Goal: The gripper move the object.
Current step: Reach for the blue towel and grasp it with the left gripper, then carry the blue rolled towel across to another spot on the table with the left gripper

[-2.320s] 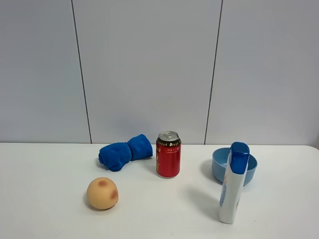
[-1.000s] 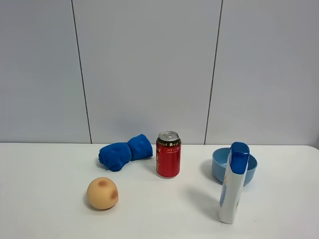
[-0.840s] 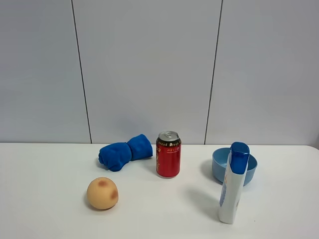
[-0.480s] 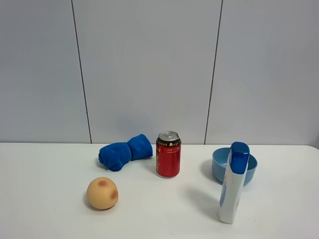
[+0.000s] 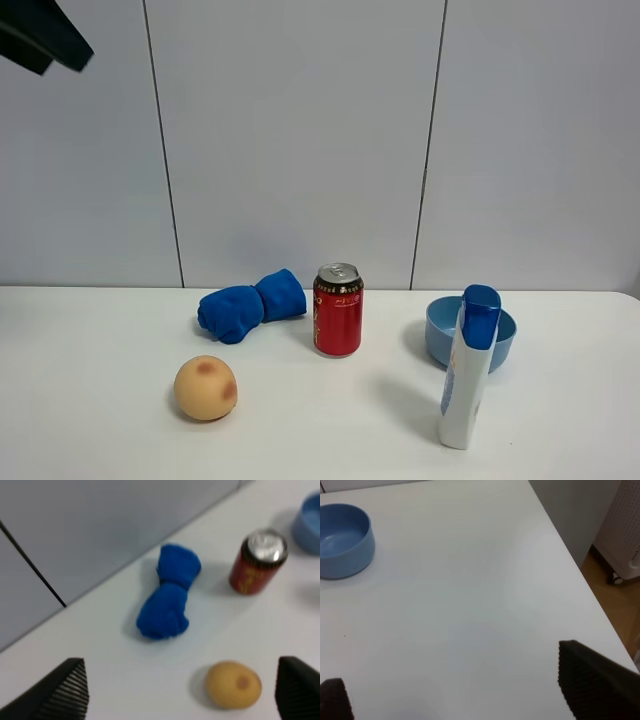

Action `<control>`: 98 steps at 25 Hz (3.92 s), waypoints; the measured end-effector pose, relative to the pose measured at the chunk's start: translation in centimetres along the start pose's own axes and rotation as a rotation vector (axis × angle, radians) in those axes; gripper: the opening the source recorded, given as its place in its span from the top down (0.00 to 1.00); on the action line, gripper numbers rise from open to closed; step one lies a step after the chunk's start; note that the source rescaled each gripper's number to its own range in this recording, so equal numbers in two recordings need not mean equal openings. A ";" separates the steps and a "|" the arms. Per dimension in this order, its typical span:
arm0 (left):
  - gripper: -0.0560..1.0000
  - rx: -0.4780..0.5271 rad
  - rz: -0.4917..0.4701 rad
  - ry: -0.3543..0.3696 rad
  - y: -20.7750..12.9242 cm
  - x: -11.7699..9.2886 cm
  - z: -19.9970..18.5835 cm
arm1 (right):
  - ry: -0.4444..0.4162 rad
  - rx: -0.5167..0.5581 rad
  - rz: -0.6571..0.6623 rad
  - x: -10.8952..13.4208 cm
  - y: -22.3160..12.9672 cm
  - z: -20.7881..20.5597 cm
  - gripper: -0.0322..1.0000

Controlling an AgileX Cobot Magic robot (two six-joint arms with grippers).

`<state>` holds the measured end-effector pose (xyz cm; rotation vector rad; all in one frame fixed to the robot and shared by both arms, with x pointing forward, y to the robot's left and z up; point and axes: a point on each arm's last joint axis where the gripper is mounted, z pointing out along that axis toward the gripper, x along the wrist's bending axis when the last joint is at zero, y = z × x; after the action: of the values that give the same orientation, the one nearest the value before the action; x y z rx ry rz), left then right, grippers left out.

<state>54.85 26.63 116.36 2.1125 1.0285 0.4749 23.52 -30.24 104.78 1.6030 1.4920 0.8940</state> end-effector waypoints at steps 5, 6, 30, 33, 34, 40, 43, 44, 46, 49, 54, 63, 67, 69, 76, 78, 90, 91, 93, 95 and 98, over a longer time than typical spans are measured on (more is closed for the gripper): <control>0.20 0.129 0.101 -0.021 -0.5 -0.4 4.9 | 0.000 0.000 0.000 0.0 0.0 0.0 0.00; 0.20 0.145 0.120 -0.024 -0.5 -0.6 5.9 | 0.000 0.000 0.000 0.0 0.0 0.0 0.00; 0.01 0.439 0.422 -0.047 4.4 -3.1 23.2 | 0.000 0.000 0.000 0.0 0.0 0.0 0.00; 0.00 0.477 0.397 -0.038 3.1 -2.7 25.4 | 0.000 0.000 0.000 0.0 0.0 0.0 0.00; 0.00 0.489 0.385 -0.038 2.6 -2.6 26.1 | 0.000 0.000 0.000 0.0 0.0 0.0 0.00; 0.00 0.528 0.323 -0.075 0.2 -2.6 29.7 | 0.000 0.000 0.000 0.0 0.0 0.0 0.00; 0.00 0.519 0.305 -0.083 -0.7 -2.6 31.3 | 0.000 0.000 0.000 0.0 0.0 0.0 0.00; 0.00 0.511 0.303 -0.082 -0.9 -2.6 31.7 | 0.000 0.000 0.000 0.0 0.0 0.0 0.00; 0.00 0.493 0.302 -0.075 -1.2 -2.5 32.4 | 0.000 0.000 0.000 0.0 0.0 0.0 0.00; 0.00 0.473 0.303 -0.064 -1.3 -2.4 33.1 | 0.000 0.000 0.000 0.0 0.0 0.0 0.00; 0.00 0.490 0.292 -0.077 -2.6 -2.4 34.5 | 0.000 0.000 0.000 0.0 0.0 0.0 0.00; 0.00 0.470 0.287 -0.067 -3.5 -2.3 35.9 | 0.000 0.000 0.000 0.0 0.0 0.0 0.00; 0.03 0.466 0.296 -0.062 -3.6 -2.2 36.1 | 0.000 0.000 0.000 0.0 0.0 0.0 0.00; 0.11 0.472 0.312 -0.051 -3.6 -2.2 36.1 | 0.000 0.000 0.000 0.0 0.0 0.0 0.00; 0.85 0.485 0.353 -0.050 -3.4 -3.1 36.2 | 0.000 0.000 0.000 0.0 0.0 0.0 0.00; 0.95 0.496 0.365 -0.057 -3.4 -3.6 36.3 | 0.000 0.000 0.000 0.0 0.0 0.0 0.00; 0.95 0.458 0.229 0.067 3.5 -4.8 26.8 | 0.000 0.000 0.000 0.0 0.0 0.0 0.00; 0.95 0.446 0.192 0.084 4.2 -4.8 25.5 | 0.000 0.000 0.000 0.0 0.0 0.0 0.00; 0.95 0.412 0.124 0.114 5.9 -5.0 22.1 | 0.000 0.000 0.000 0.0 0.0 0.0 0.00; 0.95 0.372 0.063 0.143 7.3 -5.3 18.7 | 0.000 0.000 0.000 0.0 0.0 0.0 0.00; 0.95 0.269 0.010 0.188 9.6 -6.1 13.5 | 0.000 0.000 0.000 0.0 0.0 0.0 0.00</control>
<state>64.08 11.74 114.40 2.3433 1.2482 0.5759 23.52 -30.24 104.78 1.6030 1.4920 0.8940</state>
